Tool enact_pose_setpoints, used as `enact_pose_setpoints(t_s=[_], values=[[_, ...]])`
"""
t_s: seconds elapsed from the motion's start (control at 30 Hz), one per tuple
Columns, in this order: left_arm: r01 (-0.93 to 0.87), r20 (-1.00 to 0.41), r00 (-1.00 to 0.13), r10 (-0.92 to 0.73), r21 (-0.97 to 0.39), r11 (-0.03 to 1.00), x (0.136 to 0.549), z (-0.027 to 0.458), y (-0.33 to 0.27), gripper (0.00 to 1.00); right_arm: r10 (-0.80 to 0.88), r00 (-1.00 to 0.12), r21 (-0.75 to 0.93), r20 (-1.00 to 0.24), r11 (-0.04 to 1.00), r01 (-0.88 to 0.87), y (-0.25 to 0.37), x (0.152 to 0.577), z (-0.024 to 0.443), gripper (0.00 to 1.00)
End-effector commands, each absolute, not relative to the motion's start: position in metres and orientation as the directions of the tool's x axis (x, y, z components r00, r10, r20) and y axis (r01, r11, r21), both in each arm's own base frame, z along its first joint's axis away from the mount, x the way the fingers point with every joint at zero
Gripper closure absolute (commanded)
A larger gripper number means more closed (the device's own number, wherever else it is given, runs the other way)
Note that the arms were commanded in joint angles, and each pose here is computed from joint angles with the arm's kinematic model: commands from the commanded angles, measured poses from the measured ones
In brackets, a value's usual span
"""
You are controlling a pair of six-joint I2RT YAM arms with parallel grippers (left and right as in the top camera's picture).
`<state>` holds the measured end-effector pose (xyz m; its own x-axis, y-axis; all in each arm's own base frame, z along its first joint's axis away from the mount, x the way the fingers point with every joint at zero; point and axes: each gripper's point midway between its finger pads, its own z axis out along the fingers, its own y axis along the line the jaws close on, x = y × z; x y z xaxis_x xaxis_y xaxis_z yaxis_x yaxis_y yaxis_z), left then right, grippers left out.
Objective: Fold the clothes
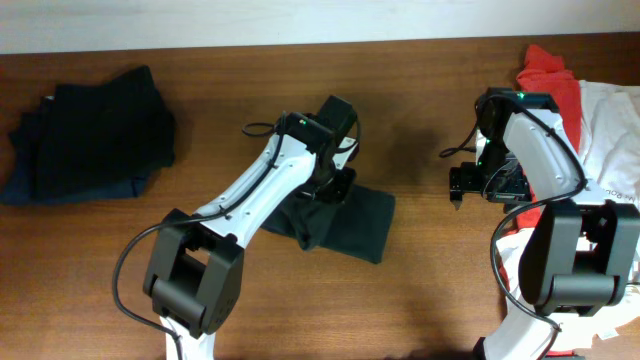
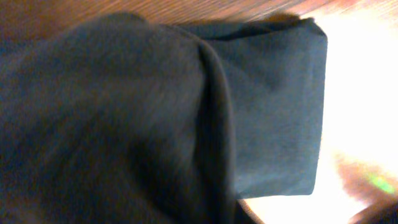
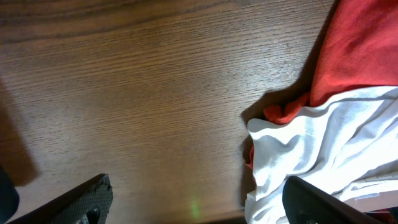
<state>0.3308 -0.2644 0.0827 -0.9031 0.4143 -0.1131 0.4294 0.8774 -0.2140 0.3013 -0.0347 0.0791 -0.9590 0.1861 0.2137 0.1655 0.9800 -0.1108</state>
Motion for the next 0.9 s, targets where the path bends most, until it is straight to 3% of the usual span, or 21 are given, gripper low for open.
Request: enact_pose_setpoints(t_s=[0.0, 0.03, 0.1, 0.17, 0.27, 0.37, 0.4, 0.47, 0.53, 0.67, 0.77, 0.87], values=[[0.442, -0.113, -0.894, 0.434, -0.393, 0.806, 0.316, 0.092, -0.301, 0.58, 0.183, -0.958, -0.111, 0.223, 0.981, 0.161, -0.035, 0.3, 0.078, 0.1], [0.441, -0.124, -0.886, 0.446, -0.523, 0.73, 0.307, 0.104, -0.323, 0.57, 0.182, -0.958, -0.108, 0.222, 0.981, 0.162, -0.034, 0.3, 0.078, 0.09], [0.465, -0.201, -0.839, 0.506, -0.748, 0.474, 0.286, 0.142, -0.363, 0.54, 0.182, -0.958, -0.108, 0.219, 0.981, 0.162, -0.034, 0.301, 0.078, 0.08], [0.437, -0.241, -0.82, 0.519, -0.849, 0.296, 0.275, 0.171, -0.376, 0.53, 0.182, -0.958, -0.108, 0.219, 0.981, 0.162, -0.034, 0.301, 0.078, 0.07], [0.443, -0.273, -0.833, 0.481, -0.85, 0.285, 0.295, 0.176, -0.356, 0.53, 0.182, -0.958, -0.104, 0.221, 0.981, 0.162, -0.033, 0.301, 0.078, 0.06], [0.453, -0.32, -0.869, 0.378, -0.822, 0.345, 0.337, 0.185, -0.314, 0.53, 0.104, -0.967, 0.043, 0.233, 0.992, 0.117, -0.011, 0.302, 0.077, 0.05], [0.45, -0.332, -0.882, 0.335, -0.802, 0.392, 0.352, 0.185, -0.295, 0.53, 0.043, -0.973, 0.163, 0.228, 0.983, 0.082, 0.008, 0.304, 0.079, 0.05], [0.394, -0.328, -0.919, 0.219, -0.727, 0.563, 0.391, 0.175, -0.235, 0.53, -0.107, -0.98, 0.485, 0.166, 0.875, -0.014, 0.066, 0.307, 0.097, 0.05], [0.294, -0.274, -0.951, 0.146, -0.642, 0.708, 0.406, 0.154, -0.185, 0.52, -0.19, -0.976, 0.622, 0.102, 0.778, -0.086, 0.1, 0.306, 0.111, 0.05], [0.093, -0.139, -0.99, 0.034, -0.446, 0.89, 0.402, 0.123, -0.099, 0.5, -0.314, -0.946, 0.665, 0.081, 0.724, -0.184, 0.151, 0.292, 0.117, 0.06], [0.03, -0.116, -0.993, -0.017, -0.387, 0.921, 0.402, 0.118, -0.068, 0.42, -0.338, -0.938, 0.65, 0.075, 0.73, -0.211, 0.183, 0.29, 0.113, 0.06], [-0.018, -0.114, -0.991, -0.067, -0.388, 0.922, 0.404, 0.118, -0.048, 0.41, -0.294, -0.953, 0.617, 0.074, 0.764, -0.188, 0.215, 0.295, 0.108, 0.06]])
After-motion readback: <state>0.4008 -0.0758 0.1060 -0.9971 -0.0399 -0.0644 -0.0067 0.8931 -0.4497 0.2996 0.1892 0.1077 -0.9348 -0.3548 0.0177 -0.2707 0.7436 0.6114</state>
